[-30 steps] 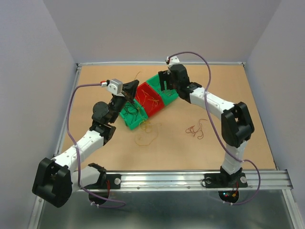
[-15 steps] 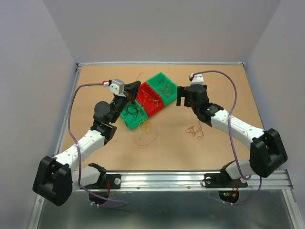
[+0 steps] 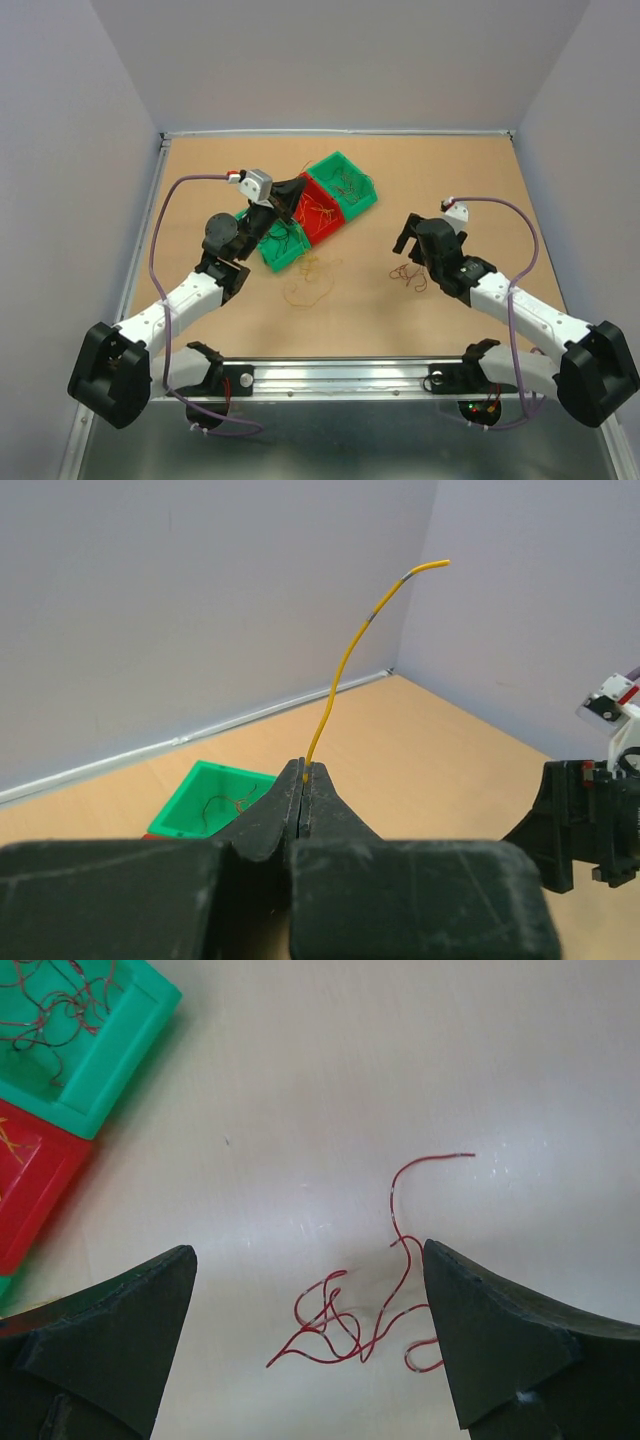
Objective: Untangle the cables
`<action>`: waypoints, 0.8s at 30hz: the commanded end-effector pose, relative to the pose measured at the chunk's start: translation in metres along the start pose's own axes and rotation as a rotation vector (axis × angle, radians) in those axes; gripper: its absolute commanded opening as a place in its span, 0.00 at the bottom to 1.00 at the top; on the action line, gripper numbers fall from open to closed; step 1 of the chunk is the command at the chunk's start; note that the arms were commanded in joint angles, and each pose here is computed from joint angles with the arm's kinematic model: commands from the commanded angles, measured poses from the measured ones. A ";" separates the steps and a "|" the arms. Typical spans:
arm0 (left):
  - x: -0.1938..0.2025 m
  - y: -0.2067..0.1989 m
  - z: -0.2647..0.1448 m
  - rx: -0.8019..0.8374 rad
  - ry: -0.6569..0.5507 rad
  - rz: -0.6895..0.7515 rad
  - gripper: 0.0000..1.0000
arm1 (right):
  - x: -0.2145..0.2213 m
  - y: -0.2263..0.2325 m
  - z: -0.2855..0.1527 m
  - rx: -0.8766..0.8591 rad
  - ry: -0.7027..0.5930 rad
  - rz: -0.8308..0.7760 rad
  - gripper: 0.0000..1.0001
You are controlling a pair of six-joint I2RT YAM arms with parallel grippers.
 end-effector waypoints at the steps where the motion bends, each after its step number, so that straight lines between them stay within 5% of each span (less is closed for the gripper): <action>1: -0.007 -0.011 0.002 0.086 -0.040 0.009 0.00 | 0.017 -0.003 0.005 0.093 0.056 0.091 1.00; 15: 0.043 -0.045 0.018 0.235 0.119 0.089 0.00 | 0.064 -0.004 0.021 0.282 0.235 0.019 0.97; 18: 0.042 -0.045 0.018 0.220 0.116 0.095 0.00 | 0.066 -0.004 0.022 0.295 0.224 0.018 0.72; 19: 0.039 -0.045 0.017 0.211 0.108 0.098 0.00 | 0.065 -0.003 0.022 0.293 0.222 0.022 0.34; 20: 0.038 -0.045 0.016 0.207 0.102 0.101 0.00 | 0.065 -0.003 0.021 0.288 0.221 0.021 0.09; 21: 0.036 -0.044 0.015 0.200 0.097 0.104 0.00 | 0.064 -0.002 0.020 0.279 0.223 0.018 0.00; 24: 0.027 -0.040 0.015 0.133 0.084 0.088 0.00 | 0.056 0.005 0.012 0.206 0.237 0.010 0.01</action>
Point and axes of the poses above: each gripper's point midway between its finger pads, its own z axis out along the fingers, its own y axis along the line the jaws close on, x = y × z, the point moved 10 cm from there along -z, back along the fingers, and after that the axes turned 1 degree about -z, right-handed, at the moved point
